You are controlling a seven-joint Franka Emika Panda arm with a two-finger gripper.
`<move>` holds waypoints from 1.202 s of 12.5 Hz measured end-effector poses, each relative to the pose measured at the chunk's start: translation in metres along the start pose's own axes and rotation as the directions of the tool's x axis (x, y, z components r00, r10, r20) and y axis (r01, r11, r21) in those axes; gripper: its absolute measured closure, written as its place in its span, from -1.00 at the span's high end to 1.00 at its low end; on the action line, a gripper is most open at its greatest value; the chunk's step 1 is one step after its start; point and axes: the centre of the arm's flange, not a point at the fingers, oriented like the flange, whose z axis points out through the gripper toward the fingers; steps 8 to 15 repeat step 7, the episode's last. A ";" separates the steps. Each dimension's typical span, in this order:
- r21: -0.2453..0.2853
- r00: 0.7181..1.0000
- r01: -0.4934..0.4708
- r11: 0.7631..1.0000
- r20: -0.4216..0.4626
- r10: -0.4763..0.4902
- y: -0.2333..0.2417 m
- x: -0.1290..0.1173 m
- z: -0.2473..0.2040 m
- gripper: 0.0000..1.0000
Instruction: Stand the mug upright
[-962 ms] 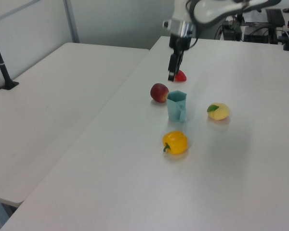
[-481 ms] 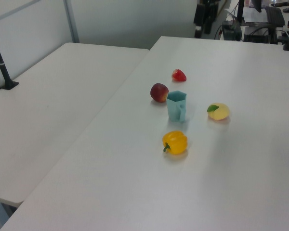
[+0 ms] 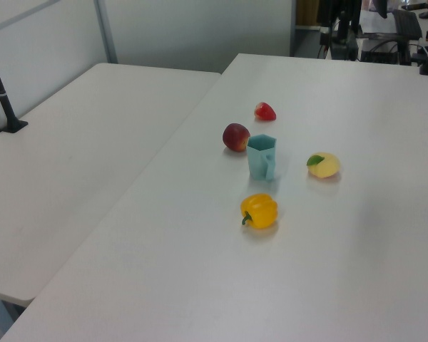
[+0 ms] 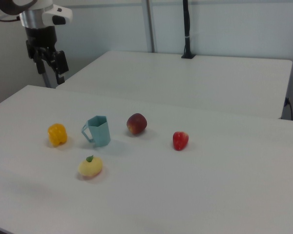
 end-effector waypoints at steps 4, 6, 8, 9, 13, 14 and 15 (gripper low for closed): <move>-0.014 0.980 0.190 0.982 -0.058 -0.190 0.022 0.012 0.006 1.00; -0.017 0.971 0.232 0.973 -0.063 -0.232 0.031 0.015 0.008 1.00; -0.018 0.969 0.236 0.972 -0.064 -0.237 0.031 0.015 0.008 1.00; -0.018 0.969 0.236 0.972 -0.064 -0.237 0.031 0.015 0.008 1.00; -0.018 0.969 0.236 0.972 -0.064 -0.237 0.031 0.015 0.008 1.00; -0.018 0.969 0.236 0.972 -0.064 -0.237 0.031 0.015 0.008 1.00; -0.018 0.969 0.236 0.972 -0.064 -0.237 0.031 0.015 0.008 1.00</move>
